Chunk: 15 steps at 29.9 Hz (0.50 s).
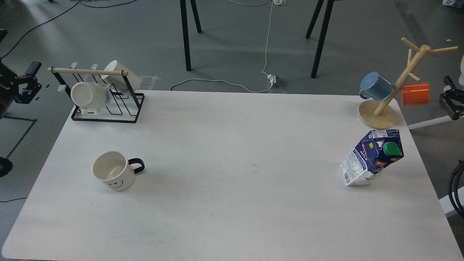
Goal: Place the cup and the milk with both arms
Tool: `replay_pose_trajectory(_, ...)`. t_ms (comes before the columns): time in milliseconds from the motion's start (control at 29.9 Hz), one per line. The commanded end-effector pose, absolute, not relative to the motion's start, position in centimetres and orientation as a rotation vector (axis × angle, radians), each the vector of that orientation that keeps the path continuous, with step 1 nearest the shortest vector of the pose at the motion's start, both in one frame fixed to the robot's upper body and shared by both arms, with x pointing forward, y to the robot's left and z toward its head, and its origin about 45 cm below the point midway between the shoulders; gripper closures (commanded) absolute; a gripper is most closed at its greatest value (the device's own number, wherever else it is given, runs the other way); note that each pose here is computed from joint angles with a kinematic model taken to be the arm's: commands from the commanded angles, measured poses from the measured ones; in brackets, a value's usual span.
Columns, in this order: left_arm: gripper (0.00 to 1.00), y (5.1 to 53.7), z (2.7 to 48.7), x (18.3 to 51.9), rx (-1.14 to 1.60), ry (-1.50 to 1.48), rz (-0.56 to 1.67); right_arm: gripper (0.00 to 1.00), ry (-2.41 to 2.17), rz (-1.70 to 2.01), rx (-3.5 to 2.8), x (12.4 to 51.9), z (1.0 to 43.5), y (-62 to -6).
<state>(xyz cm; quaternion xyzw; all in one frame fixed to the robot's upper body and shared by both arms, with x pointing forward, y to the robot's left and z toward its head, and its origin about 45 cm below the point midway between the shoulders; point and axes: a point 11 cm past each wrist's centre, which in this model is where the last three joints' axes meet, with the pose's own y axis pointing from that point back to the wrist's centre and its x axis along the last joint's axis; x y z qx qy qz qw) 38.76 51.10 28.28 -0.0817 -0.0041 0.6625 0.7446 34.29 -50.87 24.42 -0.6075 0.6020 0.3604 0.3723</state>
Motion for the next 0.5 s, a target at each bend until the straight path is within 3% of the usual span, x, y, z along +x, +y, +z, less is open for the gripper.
replay_pose_trajectory(0,0.01,51.6,29.4,39.3,-0.182,-0.037,1.464,0.01,1.543,0.924,-1.561,34.3,24.4,-50.8)
replay_pose_trajectory(334,0.01,52.2,28.2,38.8,-0.162,-0.017,1.490,0.01,1.541,0.926,-1.560,34.4,24.3,-50.7)
replay_pose_trajectory(468,0.01,52.0,25.8,37.9,0.037,-0.020,1.435,0.01,1.538,0.925,-1.555,34.4,24.2,-50.6)
